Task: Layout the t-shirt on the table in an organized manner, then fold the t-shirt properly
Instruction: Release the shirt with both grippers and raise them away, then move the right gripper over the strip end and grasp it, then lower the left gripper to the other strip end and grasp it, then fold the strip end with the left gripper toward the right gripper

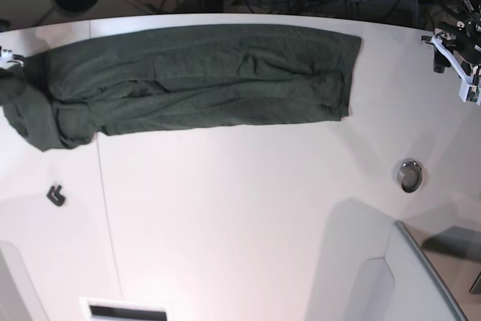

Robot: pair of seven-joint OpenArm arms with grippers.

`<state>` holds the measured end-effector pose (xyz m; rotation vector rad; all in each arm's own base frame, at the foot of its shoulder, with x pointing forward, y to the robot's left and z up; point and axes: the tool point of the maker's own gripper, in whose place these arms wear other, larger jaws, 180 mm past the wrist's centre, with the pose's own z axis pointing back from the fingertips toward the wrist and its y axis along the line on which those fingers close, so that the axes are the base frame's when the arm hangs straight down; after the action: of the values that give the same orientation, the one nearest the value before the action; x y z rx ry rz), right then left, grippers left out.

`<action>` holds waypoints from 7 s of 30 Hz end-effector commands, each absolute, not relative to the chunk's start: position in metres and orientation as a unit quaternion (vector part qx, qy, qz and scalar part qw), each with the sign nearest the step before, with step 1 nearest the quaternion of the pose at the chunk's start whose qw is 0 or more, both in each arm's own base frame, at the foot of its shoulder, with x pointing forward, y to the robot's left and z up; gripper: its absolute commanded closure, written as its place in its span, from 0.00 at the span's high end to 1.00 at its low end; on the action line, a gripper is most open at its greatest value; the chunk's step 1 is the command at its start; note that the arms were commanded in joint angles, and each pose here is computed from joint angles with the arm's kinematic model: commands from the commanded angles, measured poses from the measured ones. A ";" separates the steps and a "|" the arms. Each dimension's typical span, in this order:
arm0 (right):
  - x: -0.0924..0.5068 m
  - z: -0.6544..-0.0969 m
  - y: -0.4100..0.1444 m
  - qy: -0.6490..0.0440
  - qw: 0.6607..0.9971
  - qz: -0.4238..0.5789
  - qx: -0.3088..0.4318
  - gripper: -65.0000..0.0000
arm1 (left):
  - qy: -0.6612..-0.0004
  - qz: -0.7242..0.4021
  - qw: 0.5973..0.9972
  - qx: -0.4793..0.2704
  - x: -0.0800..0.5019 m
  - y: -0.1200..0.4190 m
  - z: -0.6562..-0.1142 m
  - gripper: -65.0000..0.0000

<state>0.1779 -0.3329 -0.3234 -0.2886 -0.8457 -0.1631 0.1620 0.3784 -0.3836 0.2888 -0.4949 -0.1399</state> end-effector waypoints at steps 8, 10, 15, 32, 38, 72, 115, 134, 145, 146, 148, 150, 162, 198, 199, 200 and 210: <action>0.176 -0.299 -0.351 -0.441 0.879 -0.074 -0.163 0.00 | -0.275 -0.074 0.947 0.150 0.182 0.380 -0.368 0.50; 0.171 -0.297 -0.356 -0.446 0.875 -0.091 -0.168 0.00 | -0.275 -0.074 0.947 0.150 0.182 0.380 -0.368 0.50; 0.162 -0.287 -0.370 -0.451 0.868 -0.094 -0.183 0.00 | -0.267 -0.068 0.950 0.144 0.179 0.381 -0.375 0.50; 0.208 -0.335 -0.223 -0.435 0.894 0.107 0.010 0.00 | -0.259 -0.051 0.955 0.134 0.176 0.385 -0.386 0.50; 0.214 -0.350 -0.150 -0.424 0.885 0.166 0.099 0.00 | -0.259 -0.053 0.955 0.133 0.177 0.384 -0.386 0.50; 0.204 -0.376 0.005 -0.349 0.839 0.334 0.250 0.50 | -0.255 -0.054 0.956 0.133 0.174 0.386 -0.387 0.50; 0.208 -0.415 -0.131 -0.351 0.915 0.131 0.149 0.49 | -0.260 0.070 0.924 -0.271 0.212 0.205 -0.489 0.95; 0.210 -0.414 -0.131 -0.352 0.915 0.131 0.149 0.49 | -0.213 0.058 0.940 -0.261 0.187 0.182 -0.514 0.36; 0.205 -0.415 -0.131 -0.351 0.915 0.129 0.150 0.49 | -0.266 0.093 0.938 -0.200 0.211 0.257 -0.489 0.00; 0.206 -0.415 -0.131 -0.352 0.915 0.128 0.150 0.49 | -0.268 0.089 0.940 -0.190 0.212 0.267 -0.485 0.00; 0.205 -0.416 -0.130 -0.351 0.915 0.128 0.151 0.49 | -0.276 0.077 0.942 -0.176 0.216 0.277 -0.477 0.00; 0.205 -0.416 -0.130 -0.350 0.916 0.127 0.152 0.49 | -0.293 0.060 0.940 -0.162 0.223 0.284 -0.463 0.00; 0.206 -0.416 -0.131 -0.351 0.915 0.128 0.151 0.49 | -0.345 -0.086 0.924 -0.143 0.227 0.226 -0.406 0.00; 0.205 -0.417 -0.132 -0.347 0.917 0.130 0.149 0.49 | -0.346 0.018 0.896 -0.278 0.231 0.054 -0.381 0.00; 0.205 -0.417 -0.132 -0.347 0.917 0.130 0.149 0.49 | -0.349 0.014 0.893 -0.284 0.234 0.048 -0.380 0.00; 0.205 -0.417 -0.132 -0.347 0.917 0.130 0.149 0.49 | -0.347 0.011 0.892 -0.288 0.236 0.045 -0.381 0.00; 0.205 -0.417 -0.132 -0.347 0.917 0.130 0.149 0.49 | -0.330 -0.002 0.892 -0.309 0.252 0.018 -0.389 0.00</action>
<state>0.1991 -0.1321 -0.4250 0.3003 -0.6774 0.2619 0.2453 0.0215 -0.3993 -0.6142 -0.6429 -0.0084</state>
